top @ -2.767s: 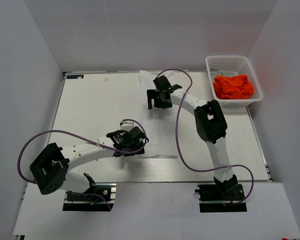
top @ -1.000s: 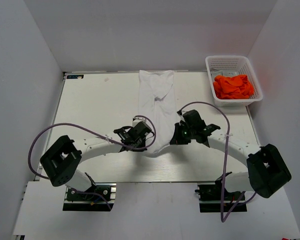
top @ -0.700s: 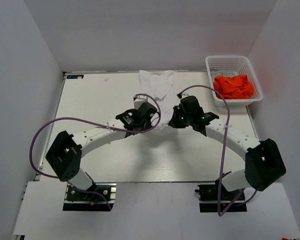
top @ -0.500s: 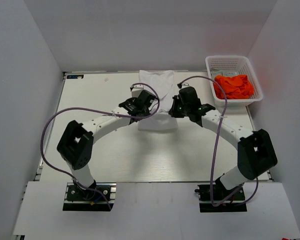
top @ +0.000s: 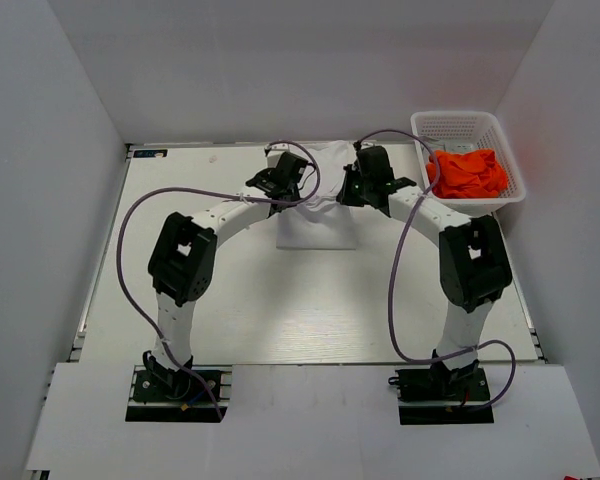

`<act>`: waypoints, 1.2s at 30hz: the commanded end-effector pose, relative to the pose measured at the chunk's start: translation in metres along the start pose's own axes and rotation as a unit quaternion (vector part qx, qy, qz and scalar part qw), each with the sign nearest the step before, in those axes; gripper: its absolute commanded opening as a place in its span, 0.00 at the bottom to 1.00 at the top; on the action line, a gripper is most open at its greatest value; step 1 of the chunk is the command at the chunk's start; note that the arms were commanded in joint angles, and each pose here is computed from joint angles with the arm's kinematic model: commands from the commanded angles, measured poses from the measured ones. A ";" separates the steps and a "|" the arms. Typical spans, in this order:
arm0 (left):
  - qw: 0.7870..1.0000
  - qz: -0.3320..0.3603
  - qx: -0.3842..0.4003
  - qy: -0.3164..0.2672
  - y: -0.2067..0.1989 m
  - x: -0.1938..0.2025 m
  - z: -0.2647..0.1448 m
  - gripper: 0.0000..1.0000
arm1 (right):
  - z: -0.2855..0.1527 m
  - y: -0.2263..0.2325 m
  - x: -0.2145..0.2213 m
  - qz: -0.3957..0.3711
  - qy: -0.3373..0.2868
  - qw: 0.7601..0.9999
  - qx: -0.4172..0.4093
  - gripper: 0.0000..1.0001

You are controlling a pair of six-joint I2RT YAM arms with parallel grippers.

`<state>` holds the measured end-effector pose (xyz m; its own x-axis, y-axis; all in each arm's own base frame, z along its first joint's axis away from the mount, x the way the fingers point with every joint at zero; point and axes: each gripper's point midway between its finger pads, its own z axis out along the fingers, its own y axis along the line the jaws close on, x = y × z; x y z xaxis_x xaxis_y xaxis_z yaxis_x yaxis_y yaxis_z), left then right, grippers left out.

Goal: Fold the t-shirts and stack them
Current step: Fold the folded rectangular tshirt in 1/3 of the way

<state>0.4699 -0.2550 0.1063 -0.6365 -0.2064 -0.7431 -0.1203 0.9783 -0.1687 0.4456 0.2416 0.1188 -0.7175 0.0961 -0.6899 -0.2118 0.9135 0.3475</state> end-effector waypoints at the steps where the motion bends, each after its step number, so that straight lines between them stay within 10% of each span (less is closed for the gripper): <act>1: 0.999 0.002 0.025 -0.024 -0.011 -0.028 0.005 0.00 | 0.007 0.008 -0.031 -0.004 -0.029 0.999 -0.032 0.00; 5: 0.999 0.000 0.020 -0.039 -0.006 -0.037 0.021 0.01 | 0.026 -0.006 -0.029 0.008 -0.014 0.999 -0.030 0.00; 9: 0.998 -0.003 0.008 -0.061 0.002 -0.044 0.039 0.36 | 0.049 -0.025 -0.038 0.019 -0.039 0.999 -0.024 0.00; 13: 0.993 -0.020 0.016 -0.112 0.016 -0.093 0.047 0.89 | 0.063 -0.033 -0.081 0.018 -0.067 0.997 -0.040 0.83; 14: 0.993 -0.022 0.026 -0.115 0.011 -0.098 0.045 1.00 | 0.059 -0.029 -0.088 0.016 -0.070 0.996 -0.056 0.90; 22: 0.999 0.012 0.038 -0.033 0.028 -0.053 0.016 1.00 | 0.004 -0.019 -0.045 0.023 -0.057 0.994 -0.089 0.90; 29: 0.975 0.043 0.216 0.032 -0.017 0.001 -0.020 1.00 | -0.028 -0.017 0.019 0.040 -0.007 0.994 -0.106 0.90; 36: 0.963 0.061 0.255 0.067 -0.047 0.018 0.013 1.00 | -0.027 0.000 0.060 0.050 0.025 0.986 -0.155 0.90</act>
<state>0.4569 -0.2827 0.0814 -0.7390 -0.0695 -0.6701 0.2489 0.8961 -0.3674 0.3871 0.2187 0.0807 -0.7948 0.1460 -0.5891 -0.2594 0.7958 0.5473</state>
